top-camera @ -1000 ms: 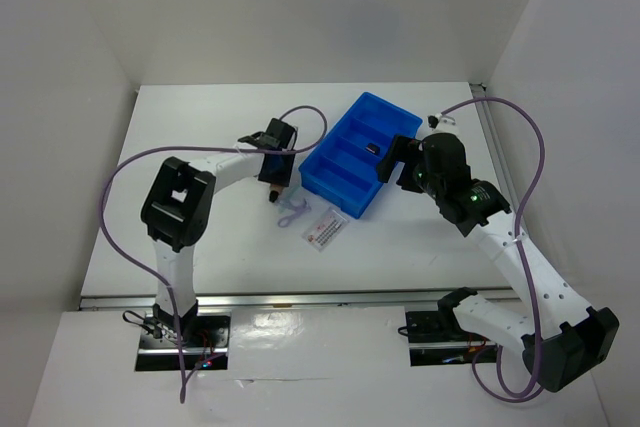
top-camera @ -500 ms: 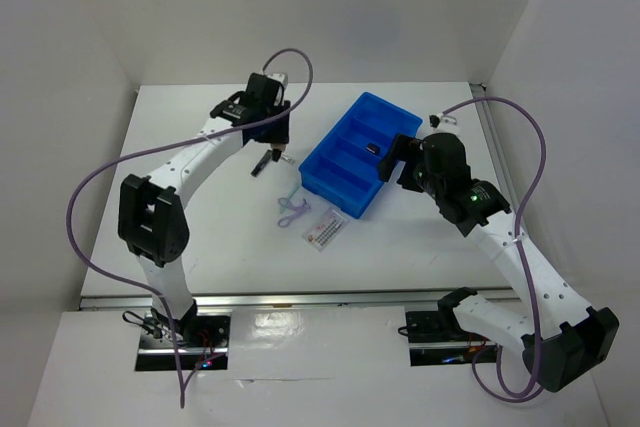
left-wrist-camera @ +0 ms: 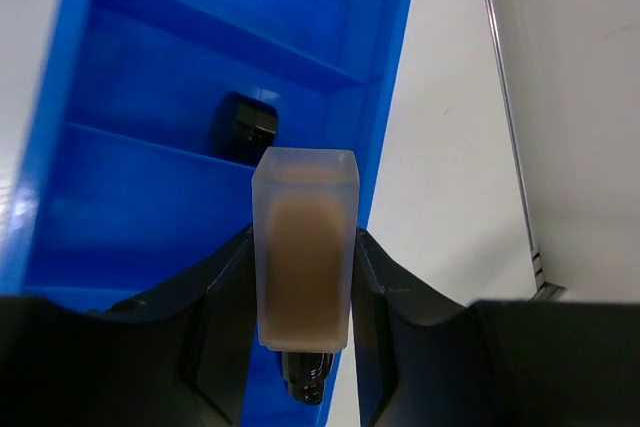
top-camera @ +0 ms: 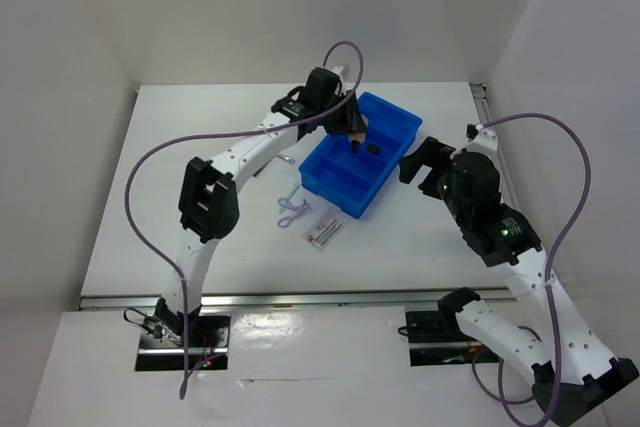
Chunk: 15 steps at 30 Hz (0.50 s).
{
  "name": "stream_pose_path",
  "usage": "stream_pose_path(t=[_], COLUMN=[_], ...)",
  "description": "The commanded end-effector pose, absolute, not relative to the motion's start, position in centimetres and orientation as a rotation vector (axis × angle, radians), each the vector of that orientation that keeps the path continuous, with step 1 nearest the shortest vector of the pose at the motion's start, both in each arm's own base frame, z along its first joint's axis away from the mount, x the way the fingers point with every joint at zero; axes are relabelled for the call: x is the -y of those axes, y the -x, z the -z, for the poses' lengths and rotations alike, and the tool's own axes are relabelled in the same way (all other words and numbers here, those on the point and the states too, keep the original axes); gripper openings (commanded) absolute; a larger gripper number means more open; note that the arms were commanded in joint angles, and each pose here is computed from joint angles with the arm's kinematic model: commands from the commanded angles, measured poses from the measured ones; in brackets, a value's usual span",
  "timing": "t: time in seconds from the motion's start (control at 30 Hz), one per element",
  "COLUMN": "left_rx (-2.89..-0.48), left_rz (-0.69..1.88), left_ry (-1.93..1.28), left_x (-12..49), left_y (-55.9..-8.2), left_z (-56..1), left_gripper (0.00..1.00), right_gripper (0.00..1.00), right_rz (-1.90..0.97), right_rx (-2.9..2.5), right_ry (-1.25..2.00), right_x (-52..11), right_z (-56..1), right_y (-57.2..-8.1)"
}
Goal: Organize the makeup
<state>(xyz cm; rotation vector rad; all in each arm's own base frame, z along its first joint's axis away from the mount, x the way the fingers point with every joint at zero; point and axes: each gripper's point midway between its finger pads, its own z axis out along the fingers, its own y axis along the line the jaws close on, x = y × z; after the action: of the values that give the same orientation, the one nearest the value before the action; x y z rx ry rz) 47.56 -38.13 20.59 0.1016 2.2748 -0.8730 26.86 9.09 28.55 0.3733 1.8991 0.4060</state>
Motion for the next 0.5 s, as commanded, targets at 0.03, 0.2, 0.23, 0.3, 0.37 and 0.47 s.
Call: stream_pose_path(t=[0.03, 0.2, 0.23, 0.3, 0.37, 0.47], left_rx=[-2.141, -2.109, -2.101, -2.082, -2.061, -2.039], left_rz=[1.105, 1.119, 1.125, 1.118, 1.114, 1.073], left_ry=[-0.004, 0.089, 0.093, 0.116, 0.136, 0.184], left_x=[41.7, 43.8, 44.5, 45.1, 45.8, 46.0], left_y=[-49.0, -51.2, -51.2, -51.7, -52.2, -53.3], left_z=[-23.6, -21.8, -21.3, -20.8, -20.1, -18.7], left_gripper=[0.00, 0.00, 0.00, 0.00, 0.00, 0.00], right_gripper=[0.99, 0.99, 0.99, 0.99, 0.99, 0.99], right_rz=[-0.349, -0.370, -0.365, -0.375, -0.387, -0.392], right_rx=[-1.896, -1.917, -1.925, -1.930, -1.934, -1.947], right_ry=[-0.418, -0.425, -0.424, -0.418, -0.411, -0.404], right_x=[-7.7, -8.0, -8.0, -8.2, -8.4, -8.6], right_z=[-28.7, -28.3, -27.9, -27.9, -27.8, -27.6], right_y=[-26.3, -26.0, -26.0, -25.9, -25.9, -25.7])
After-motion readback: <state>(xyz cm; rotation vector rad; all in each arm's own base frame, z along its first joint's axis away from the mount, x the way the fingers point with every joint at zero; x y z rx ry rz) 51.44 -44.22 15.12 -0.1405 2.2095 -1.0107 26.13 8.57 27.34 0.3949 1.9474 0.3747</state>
